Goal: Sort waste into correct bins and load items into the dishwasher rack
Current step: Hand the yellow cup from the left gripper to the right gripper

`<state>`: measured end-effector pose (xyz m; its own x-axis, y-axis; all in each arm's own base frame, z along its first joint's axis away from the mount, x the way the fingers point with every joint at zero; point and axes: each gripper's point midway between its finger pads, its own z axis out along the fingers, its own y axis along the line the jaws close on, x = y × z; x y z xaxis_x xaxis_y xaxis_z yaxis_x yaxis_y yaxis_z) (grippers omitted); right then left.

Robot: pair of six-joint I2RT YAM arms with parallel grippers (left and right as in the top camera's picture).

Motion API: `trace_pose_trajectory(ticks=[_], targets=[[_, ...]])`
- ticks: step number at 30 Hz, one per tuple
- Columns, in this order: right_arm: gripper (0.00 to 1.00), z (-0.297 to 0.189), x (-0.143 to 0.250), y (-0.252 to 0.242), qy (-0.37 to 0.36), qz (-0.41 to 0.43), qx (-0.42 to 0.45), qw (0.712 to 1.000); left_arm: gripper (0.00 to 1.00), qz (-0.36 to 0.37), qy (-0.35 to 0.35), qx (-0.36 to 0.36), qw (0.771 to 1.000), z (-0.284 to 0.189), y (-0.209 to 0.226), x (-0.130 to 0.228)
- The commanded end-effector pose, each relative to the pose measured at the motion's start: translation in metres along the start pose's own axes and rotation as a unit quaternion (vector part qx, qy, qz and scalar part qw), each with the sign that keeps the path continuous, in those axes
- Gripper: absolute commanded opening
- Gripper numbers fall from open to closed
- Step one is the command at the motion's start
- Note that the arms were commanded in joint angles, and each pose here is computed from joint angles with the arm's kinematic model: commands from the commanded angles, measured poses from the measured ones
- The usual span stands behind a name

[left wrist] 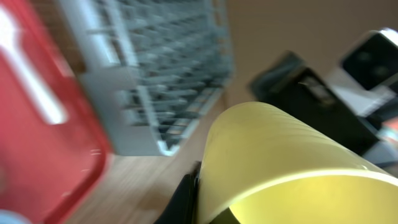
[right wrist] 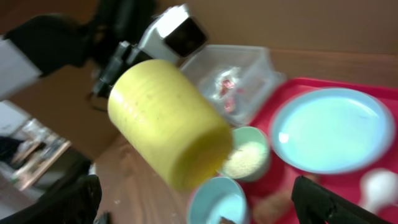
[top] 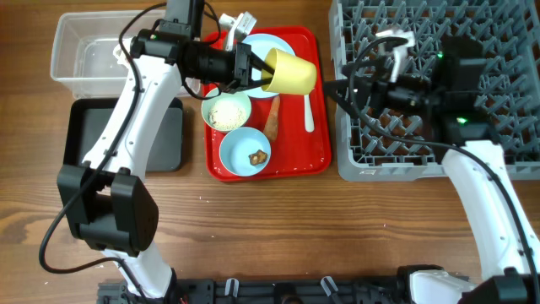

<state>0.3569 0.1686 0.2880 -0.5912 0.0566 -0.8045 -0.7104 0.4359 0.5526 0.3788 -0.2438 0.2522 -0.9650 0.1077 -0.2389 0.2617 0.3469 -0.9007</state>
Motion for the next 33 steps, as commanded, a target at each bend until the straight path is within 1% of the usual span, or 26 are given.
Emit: trace_pose_trajectory(ticks=[1, 2, 3, 8, 10, 14, 17, 21, 24, 27, 30, 33], targets=[[0.99, 0.019, 0.01, 0.027, 0.023, 0.009, -0.082, 0.996, 0.04, 0.024, 0.024, 0.114, 0.993, -0.006, -0.042, 0.008], [0.99, 0.023, 0.011, 0.03, 0.025, 0.004, -0.088, 0.996, 0.04, 0.027, 0.025, 0.122, 0.992, -0.006, -0.045, 0.008], [0.96, 0.026, 0.011, 0.033, 0.026, -0.002, -0.093, 0.995, 0.04, 0.03, 0.027, 0.13, 0.991, -0.007, -0.047, 0.008], [0.89, 0.032, 0.006, 0.043, 0.019, -0.032, -0.108, 0.993, 0.04, 0.03, 0.035, 0.162, 0.986, -0.01, -0.058, 0.011], [0.88, 0.032, 0.003, 0.045, 0.014, -0.034, -0.11, 0.993, 0.04, 0.03, 0.039, 0.172, 0.984, -0.01, -0.062, 0.013], [0.83, 0.031, -0.003, 0.05, 0.004, -0.056, -0.121, 0.991, 0.04, 0.02, 0.043, 0.172, 0.984, -0.01, -0.061, 0.015], [0.82, 0.03, -0.008, 0.052, -0.003, -0.062, -0.124, 0.99, 0.04, 0.017, 0.043, 0.172, 0.984, -0.01, -0.061, 0.016], [0.81, 0.027, -0.013, 0.063, -0.009, -0.09, -0.15, 0.985, 0.04, 0.016, 0.044, 0.171, 0.984, -0.01, -0.061, 0.016], [0.77, 0.027, -0.013, 0.064, -0.009, -0.086, -0.153, 0.984, 0.04, 0.016, 0.044, 0.171, 0.984, -0.01, -0.061, 0.016], [0.7, 0.027, -0.013, 0.064, -0.009, -0.086, -0.153, 0.984, 0.04, 0.016, 0.044, 0.171, 0.984, -0.009, -0.061, 0.016], [0.61, 0.027, -0.013, 0.064, -0.009, -0.086, -0.153, 0.985, 0.04, 0.016, 0.044, 0.171, 0.984, -0.009, -0.061, 0.016], [0.56, 0.027, -0.013, 0.064, -0.009, -0.086, -0.152, 0.985, 0.06, 0.016, 0.044, 0.171, 0.984, -0.009, -0.061, 0.016]])
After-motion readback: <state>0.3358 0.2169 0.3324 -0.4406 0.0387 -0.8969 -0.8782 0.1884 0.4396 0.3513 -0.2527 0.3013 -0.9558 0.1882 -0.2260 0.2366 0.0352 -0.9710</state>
